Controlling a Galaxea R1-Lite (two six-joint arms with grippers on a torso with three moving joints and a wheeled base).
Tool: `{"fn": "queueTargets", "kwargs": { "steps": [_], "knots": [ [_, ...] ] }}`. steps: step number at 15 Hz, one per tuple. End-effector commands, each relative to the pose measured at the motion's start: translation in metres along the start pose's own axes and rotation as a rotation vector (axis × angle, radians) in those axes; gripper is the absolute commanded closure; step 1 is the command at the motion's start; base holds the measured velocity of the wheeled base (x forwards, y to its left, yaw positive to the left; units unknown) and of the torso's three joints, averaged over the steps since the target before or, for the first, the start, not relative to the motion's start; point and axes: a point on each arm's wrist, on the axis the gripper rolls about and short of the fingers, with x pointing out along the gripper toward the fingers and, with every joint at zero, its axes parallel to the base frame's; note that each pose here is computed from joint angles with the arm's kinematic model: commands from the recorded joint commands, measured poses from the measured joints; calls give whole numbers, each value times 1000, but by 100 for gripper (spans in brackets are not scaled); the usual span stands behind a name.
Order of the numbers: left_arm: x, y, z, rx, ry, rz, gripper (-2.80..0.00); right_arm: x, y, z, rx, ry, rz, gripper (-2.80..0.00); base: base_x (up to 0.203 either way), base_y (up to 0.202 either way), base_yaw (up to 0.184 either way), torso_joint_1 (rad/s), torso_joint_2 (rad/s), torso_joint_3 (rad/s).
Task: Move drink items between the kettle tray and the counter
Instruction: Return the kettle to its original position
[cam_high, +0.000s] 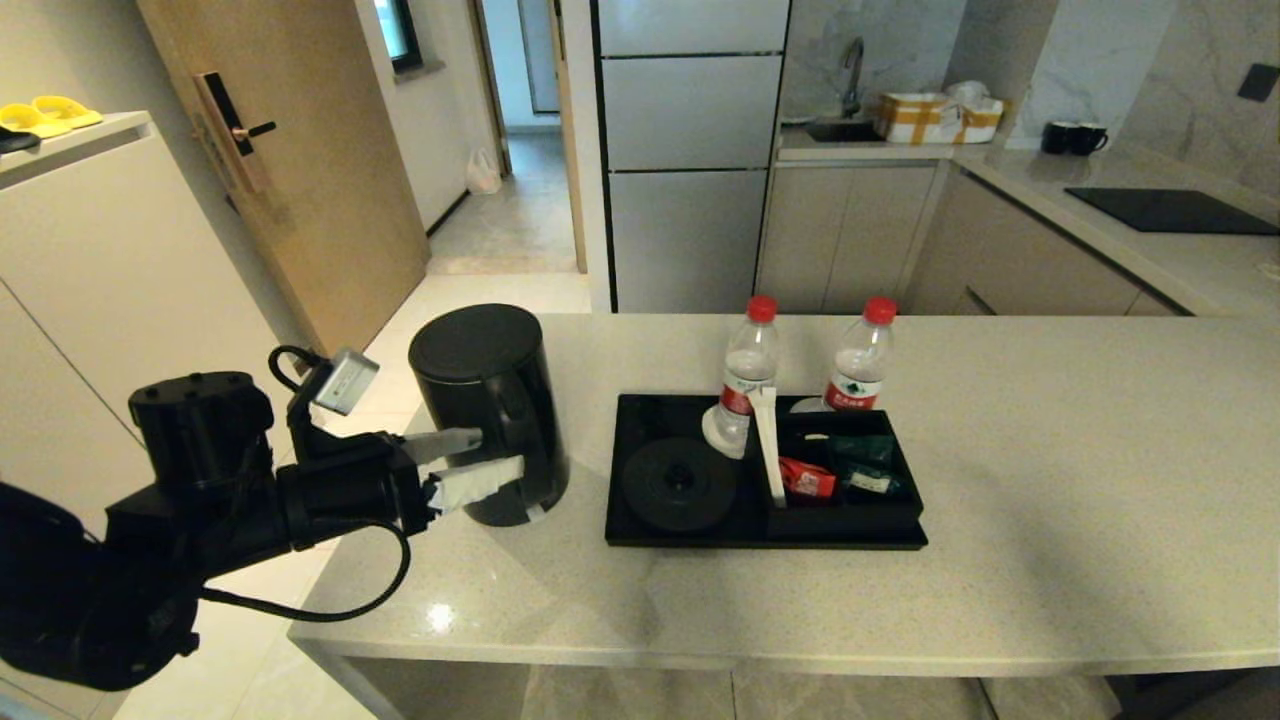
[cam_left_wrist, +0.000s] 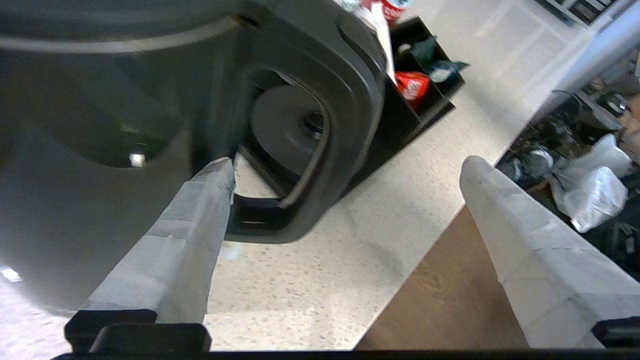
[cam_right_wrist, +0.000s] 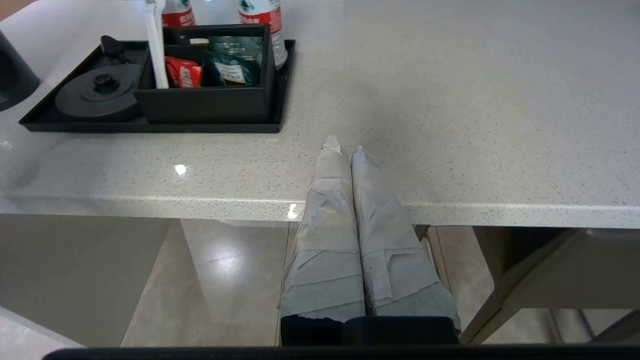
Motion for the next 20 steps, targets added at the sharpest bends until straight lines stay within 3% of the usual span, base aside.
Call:
{"fn": "queueTargets", "kwargs": {
  "steps": [1,5,10,20],
  "knots": [
    [8,-2,-9,-10,25,-24,-280,0,0,0,0,-1,1,0,0,0,0,0,0,0],
    [22,-1,-20,-28,61,-50,-280,0,0,0,0,0,1,0,0,0,0,0,0,0],
    [37,0,-20,19,23,-82,-280,0,0,0,0,0,1,0,0,0,0,0,0,0],
    [72,-12,-24,30,38,-175,-280,0,0,0,0,-1,1,0,0,0,0,0,0,0]
  ]
}}
